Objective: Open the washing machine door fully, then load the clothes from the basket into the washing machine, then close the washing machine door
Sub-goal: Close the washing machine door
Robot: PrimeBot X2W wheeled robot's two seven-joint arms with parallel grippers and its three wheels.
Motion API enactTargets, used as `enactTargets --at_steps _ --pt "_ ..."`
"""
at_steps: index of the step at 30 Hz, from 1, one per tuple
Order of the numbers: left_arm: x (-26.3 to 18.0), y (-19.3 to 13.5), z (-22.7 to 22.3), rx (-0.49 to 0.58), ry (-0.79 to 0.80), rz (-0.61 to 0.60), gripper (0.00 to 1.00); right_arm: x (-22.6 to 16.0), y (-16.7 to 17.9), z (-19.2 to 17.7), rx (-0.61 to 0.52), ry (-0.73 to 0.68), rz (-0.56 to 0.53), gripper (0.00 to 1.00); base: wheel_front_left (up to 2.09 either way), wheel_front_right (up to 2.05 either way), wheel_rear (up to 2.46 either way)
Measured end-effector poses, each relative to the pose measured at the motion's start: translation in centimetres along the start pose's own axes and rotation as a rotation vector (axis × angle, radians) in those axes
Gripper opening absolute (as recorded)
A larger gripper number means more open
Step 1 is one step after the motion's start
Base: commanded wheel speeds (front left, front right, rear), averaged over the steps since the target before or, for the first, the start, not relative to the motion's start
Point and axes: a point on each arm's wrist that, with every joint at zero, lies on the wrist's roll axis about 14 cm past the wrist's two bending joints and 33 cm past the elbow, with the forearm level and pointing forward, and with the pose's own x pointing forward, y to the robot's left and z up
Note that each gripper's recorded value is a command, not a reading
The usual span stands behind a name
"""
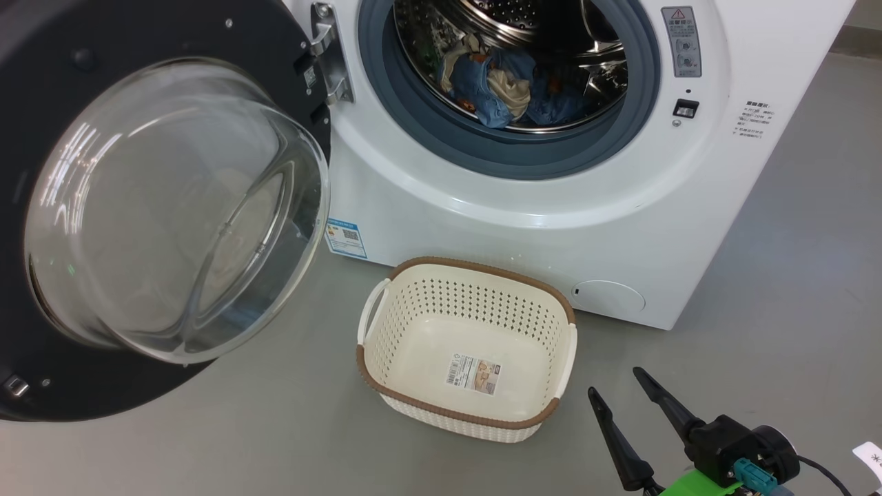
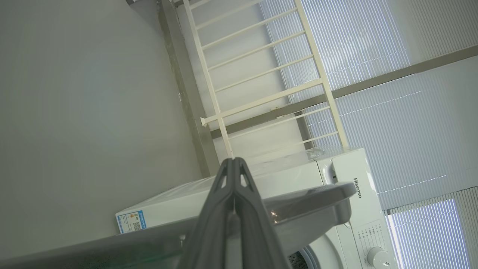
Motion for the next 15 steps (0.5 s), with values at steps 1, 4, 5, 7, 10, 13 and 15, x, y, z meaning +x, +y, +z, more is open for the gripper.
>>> enactTargets --at_steps 1,4,5,7,10,13,15 --pt "-0.1 0.2 -0.2 0.002 0.012 0.006 0.00 0.0 0.1 0.0 0.000 0.001 0.004 1.00 0.00 0.00 0.00" --pt "-0.2 0.5 -0.9 -0.006 0.053 0.008 0.00 0.0 0.2 -0.1 -0.003 0.002 0.008 1.00 0.00 0.00 0.00" --pt "-0.2 0.4 -1.2 -0.012 0.065 0.003 0.00 0.0 0.1 -0.1 -0.005 0.003 0.008 1.00 0.00 0.00 0.00" --pt "-0.2 0.2 -1.6 -0.021 0.084 -0.006 0.00 0.0 0.1 -0.1 -0.007 0.004 0.008 1.00 0.00 0.00 0.00" --pt "-0.3 0.6 -1.8 -0.029 0.093 -0.001 0.00 -0.1 -0.1 -0.2 -0.011 0.008 0.006 1.00 0.00 0.00 0.00" --pt "-0.3 0.6 -2.3 -0.042 0.115 -0.003 0.00 -0.2 -0.5 -0.4 -0.018 0.013 0.004 1.00 0.00 0.00 0.00" --pt "-0.3 0.5 -2.5 -0.067 0.127 -0.015 0.00 -0.3 -0.6 -0.5 -0.021 0.017 0.003 1.00 0.00 0.00 0.00"
